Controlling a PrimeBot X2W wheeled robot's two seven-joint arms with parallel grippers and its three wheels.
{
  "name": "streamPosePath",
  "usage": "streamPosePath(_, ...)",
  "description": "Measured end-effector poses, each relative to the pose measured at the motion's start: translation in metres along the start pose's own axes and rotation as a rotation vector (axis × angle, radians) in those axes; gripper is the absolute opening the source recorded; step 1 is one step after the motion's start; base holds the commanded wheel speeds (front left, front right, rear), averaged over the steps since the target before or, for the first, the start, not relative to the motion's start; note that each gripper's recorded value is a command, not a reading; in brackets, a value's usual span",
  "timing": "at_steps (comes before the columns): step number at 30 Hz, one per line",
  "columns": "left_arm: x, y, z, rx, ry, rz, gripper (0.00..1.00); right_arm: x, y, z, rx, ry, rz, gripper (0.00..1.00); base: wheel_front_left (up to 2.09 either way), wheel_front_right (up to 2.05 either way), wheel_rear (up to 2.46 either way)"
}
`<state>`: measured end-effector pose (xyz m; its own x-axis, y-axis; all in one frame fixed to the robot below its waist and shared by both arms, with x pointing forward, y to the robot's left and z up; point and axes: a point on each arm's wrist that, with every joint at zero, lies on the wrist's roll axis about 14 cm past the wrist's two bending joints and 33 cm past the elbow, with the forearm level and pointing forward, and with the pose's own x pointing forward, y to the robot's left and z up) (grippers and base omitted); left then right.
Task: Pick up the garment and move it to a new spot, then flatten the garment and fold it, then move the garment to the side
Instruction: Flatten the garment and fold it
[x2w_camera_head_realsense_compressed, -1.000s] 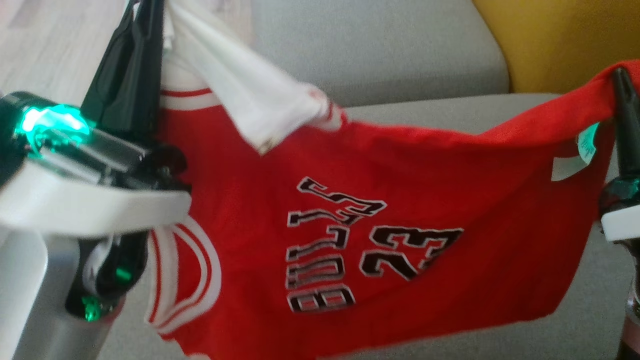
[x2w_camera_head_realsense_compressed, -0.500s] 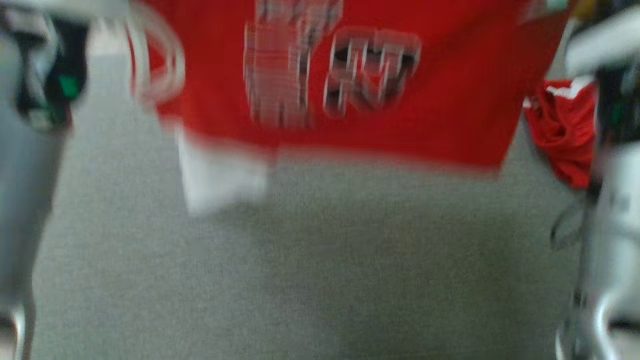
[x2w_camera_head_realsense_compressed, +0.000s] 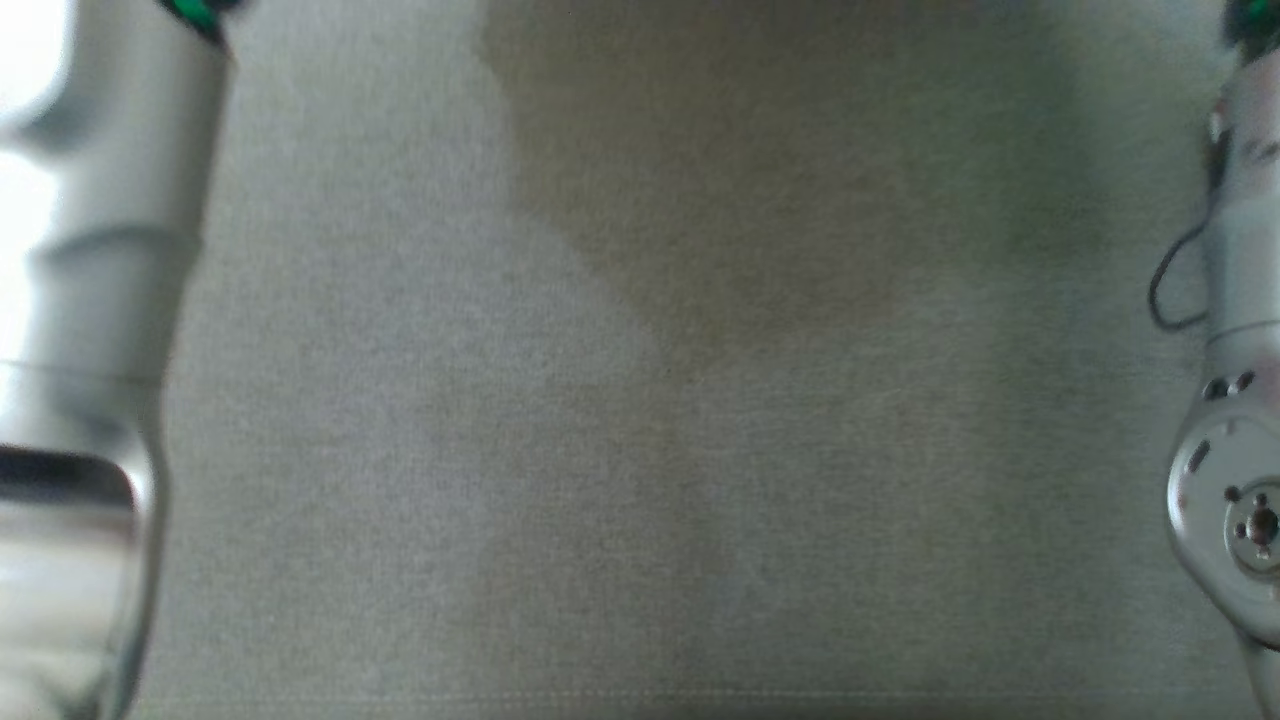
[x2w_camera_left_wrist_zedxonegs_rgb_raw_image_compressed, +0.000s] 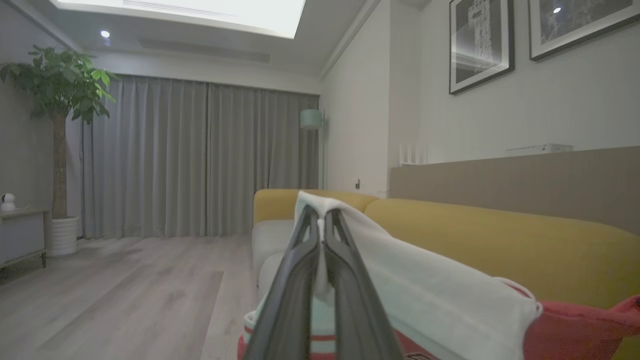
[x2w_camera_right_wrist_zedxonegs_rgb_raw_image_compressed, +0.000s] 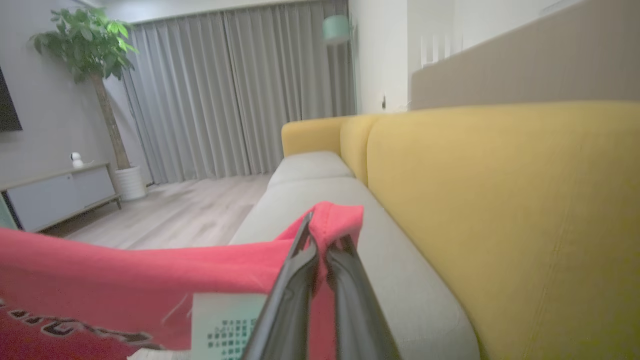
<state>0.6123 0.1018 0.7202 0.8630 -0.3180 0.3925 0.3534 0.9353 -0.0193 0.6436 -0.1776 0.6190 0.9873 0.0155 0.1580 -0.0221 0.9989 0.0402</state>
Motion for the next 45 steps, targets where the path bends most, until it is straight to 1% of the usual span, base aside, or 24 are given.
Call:
streamPosePath(3,-0.019,0.004,-0.068,-0.046,0.109,0.006,0.00,-0.004,0.005,-0.068,-0.002,0.117,0.013,0.00,0.00,0.00,0.00)
streamPosePath(7,-0.057,0.005,-0.149,-0.138,0.245,0.038,0.00,-0.025,0.012,-0.153,0.023,0.283,0.028,0.00,0.00,0.00,0.00)
streamPosePath(10,-0.084,0.005,-0.185,-0.198,0.309,0.065,0.00,-0.040,0.014,-0.188,0.052,0.353,0.027,0.00,0.00,0.00,0.00)
streamPosePath(12,-0.098,0.000,-0.197,-0.236,0.332,0.074,0.00,-0.047,0.017,-0.196,0.065,0.373,0.036,0.00,0.00,0.00,0.00)
streamPosePath(15,-0.115,-0.006,-0.202,-0.286,0.333,0.089,0.00,-0.047,0.019,-0.187,0.078,0.339,0.047,0.00,0.00,0.00,0.00)
streamPosePath(18,-0.129,-0.011,-0.199,-0.309,0.322,0.096,0.00,-0.052,0.021,-0.178,0.098,0.305,0.057,0.00,0.00,0.00,0.00)
streamPosePath(23,-0.157,-0.016,-0.182,-0.325,0.296,0.123,0.00,-0.079,0.016,-0.171,0.150,0.286,0.035,0.00,0.00,0.00,0.00)
streamPosePath(27,-0.188,-0.022,-0.165,-0.327,0.288,0.149,0.00,-0.103,0.011,-0.158,0.197,0.262,0.012,0.00,0.00,0.00,0.00)
streamPosePath(30,-0.215,-0.031,-0.152,-0.334,0.294,0.170,0.00,-0.127,0.007,-0.150,0.224,0.253,-0.005,0.00,0.00,0.00,0.00)
streamPosePath(34,-0.256,-0.042,-0.136,-0.346,0.310,0.206,0.00,-0.168,0.002,-0.143,0.271,0.255,-0.034,0.00,0.00,0.00,0.00)
streamPosePath(36,-0.274,-0.047,-0.126,-0.346,0.311,0.225,0.00,-0.189,0.000,-0.139,0.273,0.255,-0.039,0.00,0.00,0.00,0.00)
streamPosePath(39,-0.298,-0.052,-0.112,-0.341,0.309,0.253,0.00,-0.220,-0.001,-0.135,0.302,0.254,-0.050,0.00,0.00,0.00,0.00)
streamPosePath(40,-0.298,-0.052,-0.112,-0.341,0.309,0.253,0.00,-0.220,-0.001,-0.135,0.302,0.254,-0.050,0.00,0.00,0.00,0.00)
streamPosePath(45,-0.339,-0.064,-0.094,-0.335,0.334,0.279,0.00,-0.273,-0.004,-0.132,0.352,0.263,-0.079,0.00,0.00,0.00,0.00)
